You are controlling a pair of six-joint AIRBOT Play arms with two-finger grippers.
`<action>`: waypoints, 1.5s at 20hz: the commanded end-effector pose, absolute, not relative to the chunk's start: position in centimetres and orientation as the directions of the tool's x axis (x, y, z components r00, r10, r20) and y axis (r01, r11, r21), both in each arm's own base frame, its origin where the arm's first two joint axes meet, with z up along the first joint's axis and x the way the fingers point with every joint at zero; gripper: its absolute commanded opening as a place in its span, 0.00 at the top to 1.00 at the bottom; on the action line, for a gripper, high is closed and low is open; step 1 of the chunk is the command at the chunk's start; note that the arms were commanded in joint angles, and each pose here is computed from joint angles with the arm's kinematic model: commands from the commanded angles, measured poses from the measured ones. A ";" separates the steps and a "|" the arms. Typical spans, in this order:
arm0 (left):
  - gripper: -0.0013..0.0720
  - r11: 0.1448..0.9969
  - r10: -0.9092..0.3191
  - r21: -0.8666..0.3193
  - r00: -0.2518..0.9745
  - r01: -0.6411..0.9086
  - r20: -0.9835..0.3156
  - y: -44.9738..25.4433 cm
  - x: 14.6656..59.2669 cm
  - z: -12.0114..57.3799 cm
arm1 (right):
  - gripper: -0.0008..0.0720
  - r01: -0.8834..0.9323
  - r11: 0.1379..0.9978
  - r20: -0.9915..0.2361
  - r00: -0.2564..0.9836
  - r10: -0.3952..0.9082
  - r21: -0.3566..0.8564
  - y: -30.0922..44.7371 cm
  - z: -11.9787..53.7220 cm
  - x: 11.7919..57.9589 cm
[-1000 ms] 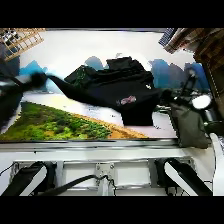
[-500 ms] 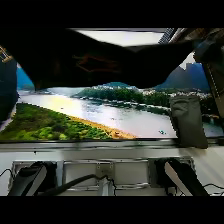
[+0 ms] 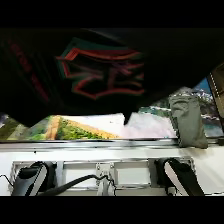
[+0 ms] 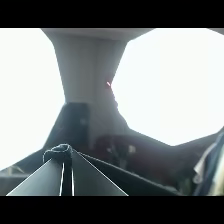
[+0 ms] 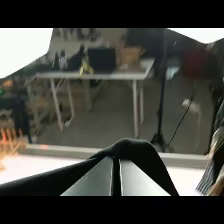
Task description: Fold the clothes and pants, and hang the long-sleeved shirts on hangers.
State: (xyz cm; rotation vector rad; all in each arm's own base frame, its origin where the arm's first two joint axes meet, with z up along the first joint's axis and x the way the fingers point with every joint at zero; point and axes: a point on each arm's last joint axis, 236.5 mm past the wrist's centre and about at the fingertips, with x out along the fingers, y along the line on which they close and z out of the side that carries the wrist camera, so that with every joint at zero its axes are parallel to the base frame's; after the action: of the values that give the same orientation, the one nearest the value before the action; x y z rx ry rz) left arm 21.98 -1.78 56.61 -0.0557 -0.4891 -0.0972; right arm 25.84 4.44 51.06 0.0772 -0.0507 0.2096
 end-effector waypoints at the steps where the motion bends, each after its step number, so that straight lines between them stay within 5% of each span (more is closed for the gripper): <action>1: 0.99 0.999 -0.043 0.025 0.886 0.036 0.462 -1.0 21.4 56.5 | 0.96 -0.151 0.986 0.074 0.987 0.145 0.074 3.3 52.4 24.1; 4: 0.99 0.999 -0.042 0.025 0.950 0.036 0.308 -0.7 25.5 52.7 | 0.96 -0.156 0.979 -0.112 0.979 0.171 0.133 3.3 47.8 27.6; 8: 0.99 0.997 -0.082 0.006 0.993 0.083 -0.089 -1.0 33.3 42.4 | 0.96 -0.135 0.969 -0.401 0.891 0.210 0.207 2.9 38.6 34.6; 12: 0.99 0.993 -0.122 -0.047 0.905 0.112 -0.407 -1.3 40.4 31.8 | 0.96 -0.096 0.945 -0.630 0.724 0.282 0.313 3.1 26.9 41.5; 16: 0.99 0.989 -0.145 -0.100 0.782 0.106 -0.606 -1.3 47.5 20.7 | 0.96 -0.100 0.938 -0.715 0.621 0.320 0.333 5.2 17.4 48.5; 22: 0.99 0.991 -0.114 -0.128 0.689 0.031 -0.716 0.8 54.4 7.7 | 0.96 -0.031 0.943 -0.704 0.658 0.268 0.330 4.7 8.3 57.0; 30: 0.99 0.992 -0.085 -0.122 0.725 0.002 -0.683 2.0 56.4 6.6 | 0.96 -0.003 0.965 -0.738 0.643 0.204 0.263 3.1 3.9 58.8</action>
State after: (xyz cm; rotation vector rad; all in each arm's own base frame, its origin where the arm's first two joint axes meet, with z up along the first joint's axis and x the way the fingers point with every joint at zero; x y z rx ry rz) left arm 56.09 1.79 7.21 -0.1156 0.7560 -0.0529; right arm 58.61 3.84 5.16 0.2901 0.8523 0.1406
